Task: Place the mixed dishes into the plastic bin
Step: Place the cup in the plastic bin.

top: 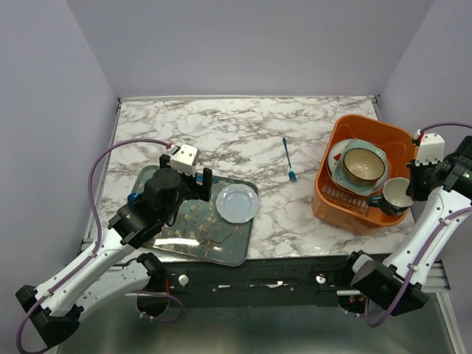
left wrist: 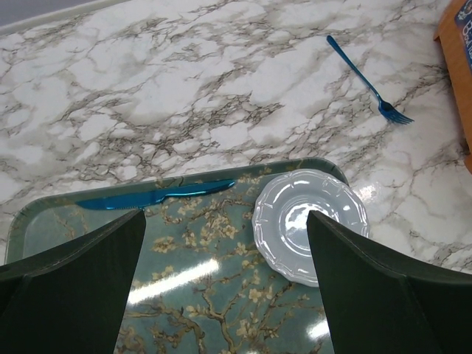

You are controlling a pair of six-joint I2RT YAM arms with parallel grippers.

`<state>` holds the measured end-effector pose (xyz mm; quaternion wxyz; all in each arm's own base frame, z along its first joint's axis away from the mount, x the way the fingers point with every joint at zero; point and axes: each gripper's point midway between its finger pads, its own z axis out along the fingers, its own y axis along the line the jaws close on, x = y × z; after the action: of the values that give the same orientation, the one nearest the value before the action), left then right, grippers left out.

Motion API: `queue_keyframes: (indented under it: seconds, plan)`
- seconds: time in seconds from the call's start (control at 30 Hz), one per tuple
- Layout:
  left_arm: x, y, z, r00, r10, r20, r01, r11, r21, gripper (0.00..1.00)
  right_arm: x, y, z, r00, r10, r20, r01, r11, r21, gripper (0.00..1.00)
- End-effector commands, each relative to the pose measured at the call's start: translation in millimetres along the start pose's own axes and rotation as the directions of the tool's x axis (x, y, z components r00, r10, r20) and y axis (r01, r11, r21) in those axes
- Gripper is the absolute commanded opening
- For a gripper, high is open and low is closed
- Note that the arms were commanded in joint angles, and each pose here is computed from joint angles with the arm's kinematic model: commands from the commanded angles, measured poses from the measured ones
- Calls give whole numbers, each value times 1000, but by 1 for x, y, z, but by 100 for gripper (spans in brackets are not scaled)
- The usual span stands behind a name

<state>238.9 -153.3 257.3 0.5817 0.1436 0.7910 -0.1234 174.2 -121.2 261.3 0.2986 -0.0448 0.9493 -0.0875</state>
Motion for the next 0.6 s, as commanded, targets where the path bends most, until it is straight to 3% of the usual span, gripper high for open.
queue_keyframes:
  seconds: [0.0,0.57]
  plan:
    - [1,-1,4,1000,-15,-6,16,1000,23,99,-10,-6,-1,998,-55,1,55,998,-38,1]
    - [2,4,8,999,-47,-11,47,998,31,99,1,-3,42,990,-114,-80,94,971,-220,0]
